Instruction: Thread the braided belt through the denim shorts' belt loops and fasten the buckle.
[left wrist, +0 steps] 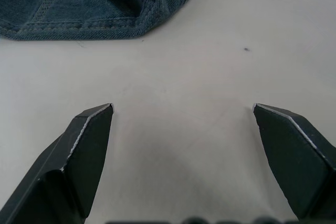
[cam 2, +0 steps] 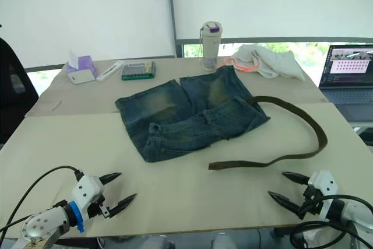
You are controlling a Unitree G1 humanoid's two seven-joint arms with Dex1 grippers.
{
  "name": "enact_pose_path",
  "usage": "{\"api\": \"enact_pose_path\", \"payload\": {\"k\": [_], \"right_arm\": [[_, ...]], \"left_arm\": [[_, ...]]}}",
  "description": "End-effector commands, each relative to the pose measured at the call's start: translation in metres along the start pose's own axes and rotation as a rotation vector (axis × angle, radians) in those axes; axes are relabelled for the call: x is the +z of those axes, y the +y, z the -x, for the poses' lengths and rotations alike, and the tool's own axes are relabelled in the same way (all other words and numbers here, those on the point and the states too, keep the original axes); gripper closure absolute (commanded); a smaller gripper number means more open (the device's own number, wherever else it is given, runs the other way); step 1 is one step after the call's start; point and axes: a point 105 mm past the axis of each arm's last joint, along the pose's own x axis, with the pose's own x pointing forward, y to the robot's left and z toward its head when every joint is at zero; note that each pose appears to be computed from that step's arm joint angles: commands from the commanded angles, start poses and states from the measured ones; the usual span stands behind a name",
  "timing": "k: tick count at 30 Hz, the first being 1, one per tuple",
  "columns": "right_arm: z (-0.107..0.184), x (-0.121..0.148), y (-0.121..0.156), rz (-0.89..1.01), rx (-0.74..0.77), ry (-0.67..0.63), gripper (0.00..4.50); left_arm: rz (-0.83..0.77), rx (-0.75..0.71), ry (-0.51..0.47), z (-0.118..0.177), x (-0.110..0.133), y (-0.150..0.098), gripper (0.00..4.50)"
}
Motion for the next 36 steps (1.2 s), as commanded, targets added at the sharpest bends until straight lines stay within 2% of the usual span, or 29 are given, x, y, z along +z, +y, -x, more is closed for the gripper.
{"api": "enact_pose_path", "payload": {"k": [1,8,11,14,16,23,25,32,36], "right_arm": [[0.007,0.01,-0.008,0.051,-0.025,-0.025,0.03],[0.005,0.017,-0.011,0.063,-0.016,-0.05,0.03],[-0.001,0.034,-0.013,0.086,-0.002,-0.098,0.03],[-0.023,0.063,-0.015,0.13,0.027,-0.159,0.03],[-0.039,0.074,-0.016,0.166,0.041,-0.148,0.03],[-0.108,0.115,-0.046,0.422,0.034,0.0,0.03],[-0.124,0.12,-0.049,0.523,0.087,0.062,0.03],[-0.173,0.122,-0.022,0.691,0.347,0.197,0.03],[-0.201,0.122,-0.032,0.664,0.256,0.294,0.03]], "left_arm": [[-0.01,-0.011,-0.019,0.0,0.006,0.002,0.0],[-0.022,-0.025,-0.047,0.0,0.011,0.004,0.0],[-0.029,-0.046,-0.071,0.003,0.019,0.007,0.0],[-0.026,-0.072,-0.122,0.009,0.035,0.021,0.0],[-0.024,-0.086,-0.151,0.011,0.046,0.028,0.0],[-0.085,-0.192,-0.211,0.016,0.083,0.04,0.0],[-0.098,-0.229,-0.227,0.016,0.094,0.039,0.0],[-0.134,-0.264,-0.262,0.014,0.111,0.037,0.0],[-0.145,-0.258,-0.267,0.012,0.111,0.037,0.0]]}}
